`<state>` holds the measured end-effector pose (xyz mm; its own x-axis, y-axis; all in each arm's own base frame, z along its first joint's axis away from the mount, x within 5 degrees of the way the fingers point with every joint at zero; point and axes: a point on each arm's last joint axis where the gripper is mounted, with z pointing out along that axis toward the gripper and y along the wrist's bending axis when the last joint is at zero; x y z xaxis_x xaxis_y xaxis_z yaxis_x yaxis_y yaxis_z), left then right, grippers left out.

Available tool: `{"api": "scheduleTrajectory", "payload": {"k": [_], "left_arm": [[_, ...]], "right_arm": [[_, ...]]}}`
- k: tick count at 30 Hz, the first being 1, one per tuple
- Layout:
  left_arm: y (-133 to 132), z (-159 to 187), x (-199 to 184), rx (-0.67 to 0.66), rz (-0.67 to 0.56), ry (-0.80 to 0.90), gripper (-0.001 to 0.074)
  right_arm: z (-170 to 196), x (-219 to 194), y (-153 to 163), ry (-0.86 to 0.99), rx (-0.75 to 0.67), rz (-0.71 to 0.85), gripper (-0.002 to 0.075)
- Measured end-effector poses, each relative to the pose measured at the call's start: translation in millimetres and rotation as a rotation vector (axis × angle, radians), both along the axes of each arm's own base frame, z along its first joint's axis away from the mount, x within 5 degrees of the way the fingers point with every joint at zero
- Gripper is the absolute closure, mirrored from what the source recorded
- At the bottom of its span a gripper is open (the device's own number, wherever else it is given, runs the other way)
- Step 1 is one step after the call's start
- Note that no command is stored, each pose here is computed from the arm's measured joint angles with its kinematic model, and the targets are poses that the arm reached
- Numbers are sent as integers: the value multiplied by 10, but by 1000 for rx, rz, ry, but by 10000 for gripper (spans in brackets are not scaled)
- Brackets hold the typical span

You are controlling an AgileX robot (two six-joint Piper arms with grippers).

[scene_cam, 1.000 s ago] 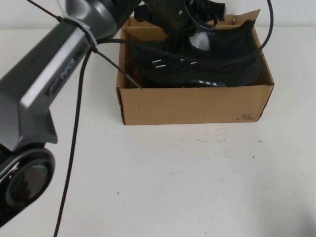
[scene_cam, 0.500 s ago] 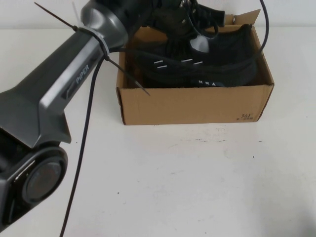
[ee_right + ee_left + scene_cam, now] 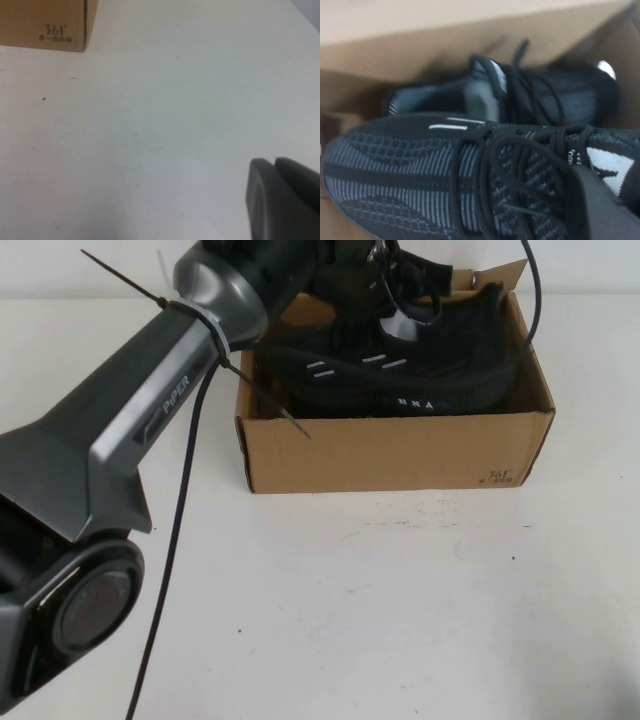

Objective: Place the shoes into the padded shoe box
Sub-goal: Place the shoe in the shoe box

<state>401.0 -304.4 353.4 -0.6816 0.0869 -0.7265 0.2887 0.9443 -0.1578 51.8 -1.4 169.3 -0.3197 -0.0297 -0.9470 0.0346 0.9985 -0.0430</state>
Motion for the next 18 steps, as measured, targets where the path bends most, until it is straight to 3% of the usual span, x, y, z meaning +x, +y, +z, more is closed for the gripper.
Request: {"api": "scheduleTrajectory", "payload": {"k": [7, 18], "left_arm": [[-9, -58, 73, 19, 20, -44, 732], [-150, -272, 22, 12, -12, 63, 732]], "right_arm": [[0, 0, 0, 0, 0, 0, 734], [0, 0, 0, 0, 0, 0, 734]]}}
